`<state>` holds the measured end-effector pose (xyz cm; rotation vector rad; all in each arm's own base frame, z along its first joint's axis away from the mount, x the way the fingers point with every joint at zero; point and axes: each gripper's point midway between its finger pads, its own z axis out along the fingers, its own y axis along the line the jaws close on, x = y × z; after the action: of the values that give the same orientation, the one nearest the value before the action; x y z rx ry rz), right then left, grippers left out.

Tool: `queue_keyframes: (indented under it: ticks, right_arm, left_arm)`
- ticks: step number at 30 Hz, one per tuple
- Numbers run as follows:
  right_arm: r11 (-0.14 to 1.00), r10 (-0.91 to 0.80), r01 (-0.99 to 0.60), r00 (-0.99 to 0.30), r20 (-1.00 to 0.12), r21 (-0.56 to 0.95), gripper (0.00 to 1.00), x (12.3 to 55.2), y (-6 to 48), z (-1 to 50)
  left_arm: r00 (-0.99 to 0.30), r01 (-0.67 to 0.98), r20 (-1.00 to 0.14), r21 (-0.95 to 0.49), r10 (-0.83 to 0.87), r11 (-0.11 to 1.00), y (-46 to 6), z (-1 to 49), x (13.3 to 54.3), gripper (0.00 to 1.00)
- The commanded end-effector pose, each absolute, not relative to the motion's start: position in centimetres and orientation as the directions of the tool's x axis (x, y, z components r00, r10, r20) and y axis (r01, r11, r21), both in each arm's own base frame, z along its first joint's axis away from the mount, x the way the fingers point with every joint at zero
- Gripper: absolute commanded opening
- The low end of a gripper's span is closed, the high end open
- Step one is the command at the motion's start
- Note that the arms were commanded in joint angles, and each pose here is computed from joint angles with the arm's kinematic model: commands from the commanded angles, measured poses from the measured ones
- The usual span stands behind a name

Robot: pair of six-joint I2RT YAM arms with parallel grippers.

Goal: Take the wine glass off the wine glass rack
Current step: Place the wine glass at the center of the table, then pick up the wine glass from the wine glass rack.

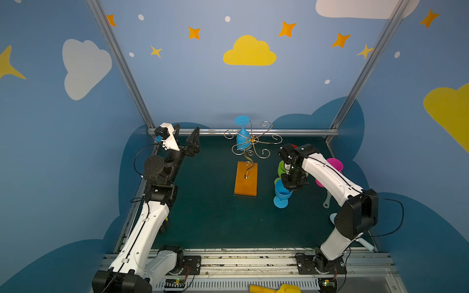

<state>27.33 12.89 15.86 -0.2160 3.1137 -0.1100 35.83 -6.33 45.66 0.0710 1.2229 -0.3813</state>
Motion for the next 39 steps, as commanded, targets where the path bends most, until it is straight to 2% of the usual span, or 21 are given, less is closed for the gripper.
queue_keyframes:
  ticks: [1, 8, 12, 16, 19, 21, 29, 39]
  right_arm:
    - [0.991, -0.131, -0.131, -0.986, -0.107, -0.006, 0.31, 27.7, 13.5, 18.6]
    - [0.990, -0.105, -0.123, -0.969, -0.224, 0.066, 0.46, 27.0, 12.8, 22.0]
    - [0.983, -0.076, -0.126, -0.944, -0.321, 0.136, 0.54, 26.5, 12.0, 24.2]
    - [0.963, -0.054, -0.182, -0.850, -0.523, 0.196, 0.62, 26.7, 11.4, 27.4]
    - [0.943, 0.014, -0.229, -0.698, -0.716, 0.241, 0.72, 27.1, 11.3, 30.2]
    - [0.923, 0.063, -0.263, -0.615, -0.786, 0.280, 0.78, 26.7, 11.1, 32.0]
    - [0.907, 0.036, -0.344, -0.515, -0.856, 0.245, 0.80, 26.8, 11.1, 35.1]
    - [0.879, 0.017, -0.414, -0.472, -0.882, 0.238, 0.80, 26.7, 12.1, 35.9]
  left_arm:
    - [0.306, 0.292, -0.922, -0.148, -0.239, 0.945, -5.6, 47.1, 35.3, 0.83]
    - [0.247, 0.280, -0.932, -0.193, -0.265, 0.940, -5.3, 47.0, 35.9, 0.83]
    - [0.154, 0.305, -0.940, -0.249, -0.305, 0.919, -5.6, 46.6, 36.7, 0.83]
    - [-0.006, 0.383, -0.915, -0.375, -0.403, 0.844, -6.1, 46.0, 38.0, 0.81]
    - [-0.132, 0.434, -0.885, -0.457, -0.447, 0.776, -7.0, 45.6, 39.2, 0.79]
    - [-0.221, 0.470, -0.863, -0.502, -0.454, 0.726, -7.9, 45.5, 40.1, 0.77]
    - [-0.518, 0.535, -0.762, -0.643, -0.389, 0.547, -12.3, 42.7, 45.4, 0.69]
    - [-0.691, 0.501, -0.666, -0.721, -0.281, 0.478, -17.8, 38.1, 51.4, 0.67]
